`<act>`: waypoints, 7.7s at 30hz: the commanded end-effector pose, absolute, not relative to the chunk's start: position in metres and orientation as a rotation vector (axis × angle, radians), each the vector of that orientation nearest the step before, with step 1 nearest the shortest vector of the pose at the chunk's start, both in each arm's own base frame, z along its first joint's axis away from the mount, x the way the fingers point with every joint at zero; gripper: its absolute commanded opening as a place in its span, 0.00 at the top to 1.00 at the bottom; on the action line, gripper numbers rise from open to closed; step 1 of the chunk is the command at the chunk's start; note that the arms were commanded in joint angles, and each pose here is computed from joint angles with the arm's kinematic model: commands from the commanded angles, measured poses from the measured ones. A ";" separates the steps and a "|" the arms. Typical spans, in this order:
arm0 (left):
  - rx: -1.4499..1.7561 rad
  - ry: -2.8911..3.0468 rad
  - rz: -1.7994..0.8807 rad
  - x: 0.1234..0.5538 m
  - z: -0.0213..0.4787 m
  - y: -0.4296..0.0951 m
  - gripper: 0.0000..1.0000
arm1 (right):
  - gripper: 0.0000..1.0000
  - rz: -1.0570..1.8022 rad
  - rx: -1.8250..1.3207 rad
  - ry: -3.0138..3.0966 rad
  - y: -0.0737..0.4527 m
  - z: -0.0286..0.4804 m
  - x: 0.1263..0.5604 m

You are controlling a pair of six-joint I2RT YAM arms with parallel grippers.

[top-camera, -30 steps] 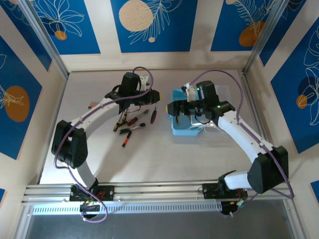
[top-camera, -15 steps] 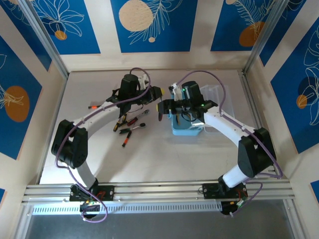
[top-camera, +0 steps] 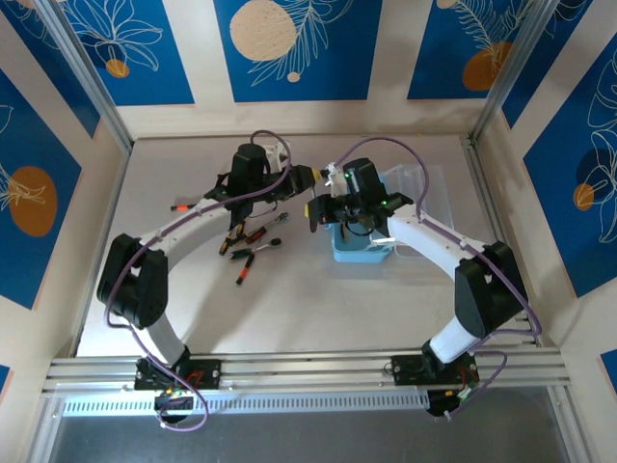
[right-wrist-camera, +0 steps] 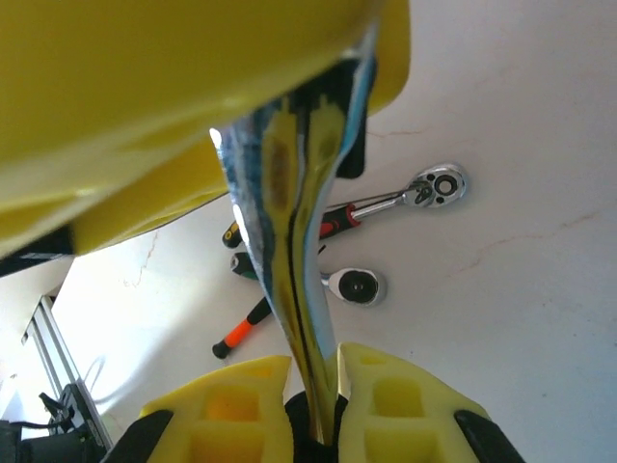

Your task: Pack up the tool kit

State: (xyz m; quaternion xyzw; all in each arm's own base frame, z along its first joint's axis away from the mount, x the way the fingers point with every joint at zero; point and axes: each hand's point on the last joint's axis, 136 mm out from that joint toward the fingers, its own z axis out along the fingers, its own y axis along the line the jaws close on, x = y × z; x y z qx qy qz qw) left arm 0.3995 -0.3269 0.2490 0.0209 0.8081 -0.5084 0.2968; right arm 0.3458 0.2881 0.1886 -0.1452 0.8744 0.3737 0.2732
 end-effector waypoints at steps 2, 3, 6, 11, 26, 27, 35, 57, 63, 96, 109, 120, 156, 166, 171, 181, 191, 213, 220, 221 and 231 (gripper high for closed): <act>0.110 2.168 -1.128 0.403 0.254 -0.297 0.23 | 1.00 0.921 -0.392 2.266 0.255 0.233 0.346; 0.122 2.179 -1.055 0.404 0.253 -0.288 0.13 | 1.00 0.899 -0.374 2.281 0.245 0.232 0.345; 0.190 2.240 -0.748 0.407 0.249 -0.253 0.00 | 1.00 0.826 -0.304 2.333 0.213 0.225 0.342; 0.271 2.356 -0.379 0.404 0.224 -0.205 0.00 | 1.00 0.648 -0.117 2.482 0.148 0.194 0.349; 0.322 2.576 -0.187 0.375 0.143 -0.177 0.00 | 1.00 0.071 -0.041 2.629 0.093 0.154 0.387; 0.326 2.581 -0.183 0.375 0.142 -0.177 0.00 | 1.00 0.045 -0.044 2.633 0.092 0.153 0.388; 0.335 2.590 -0.180 0.375 0.137 -0.177 0.00 | 1.00 -0.204 -0.063 2.665 0.078 0.148 0.392; 0.362 2.615 -0.142 0.370 0.128 -0.172 0.00 | 0.70 -0.364 -0.097 2.695 0.078 0.141 0.389; 0.377 2.635 -0.119 0.365 0.123 -0.168 0.00 | 0.58 -0.292 -0.141 2.657 0.092 0.161 0.385; 0.299 2.804 0.132 0.390 0.053 -0.117 0.51 | 0.01 0.452 -0.510 2.513 0.208 0.190 0.345; 0.281 2.826 0.068 0.414 0.034 -0.130 0.65 | 0.01 0.455 -0.515 2.526 0.209 0.186 0.346; 0.253 2.879 0.078 0.418 0.012 -0.120 0.76 | 0.01 0.445 -0.514 2.541 0.207 0.180 0.344; 0.664 2.163 -1.133 0.346 0.265 -0.333 1.00 | 0.01 1.076 -0.212 2.169 0.191 0.278 0.347; 0.764 2.082 -1.275 0.327 0.276 -0.372 1.00 | 0.05 1.246 -0.153 2.054 0.187 0.292 0.362; 0.783 2.090 -1.305 0.322 0.270 -0.385 1.00 | 0.14 1.286 -0.160 2.034 0.194 0.294 0.368; 0.818 2.078 -1.307 0.317 0.275 -0.394 1.00 | 0.71 1.251 -0.114 2.096 0.205 0.277 0.381; 0.773 2.244 -0.991 0.344 0.239 -0.355 0.20 | 1.00 1.067 -0.111 2.169 0.165 0.275 0.382; 0.295 2.673 0.277 0.433 0.134 -0.063 0.00 | 1.00 0.068 0.155 2.695 -0.003 0.168 0.400; 0.239 2.677 0.310 0.438 0.134 -0.035 0.00 | 1.00 -0.009 0.125 2.710 -0.008 0.167 0.407; 0.240 2.679 0.323 0.437 0.133 -0.033 0.00 | 1.00 -0.018 0.118 2.717 -0.008 0.167 0.408; 0.207 2.698 0.343 0.438 0.124 -0.014 0.00 | 0.68 0.010 0.093 2.742 -0.001 0.160 0.408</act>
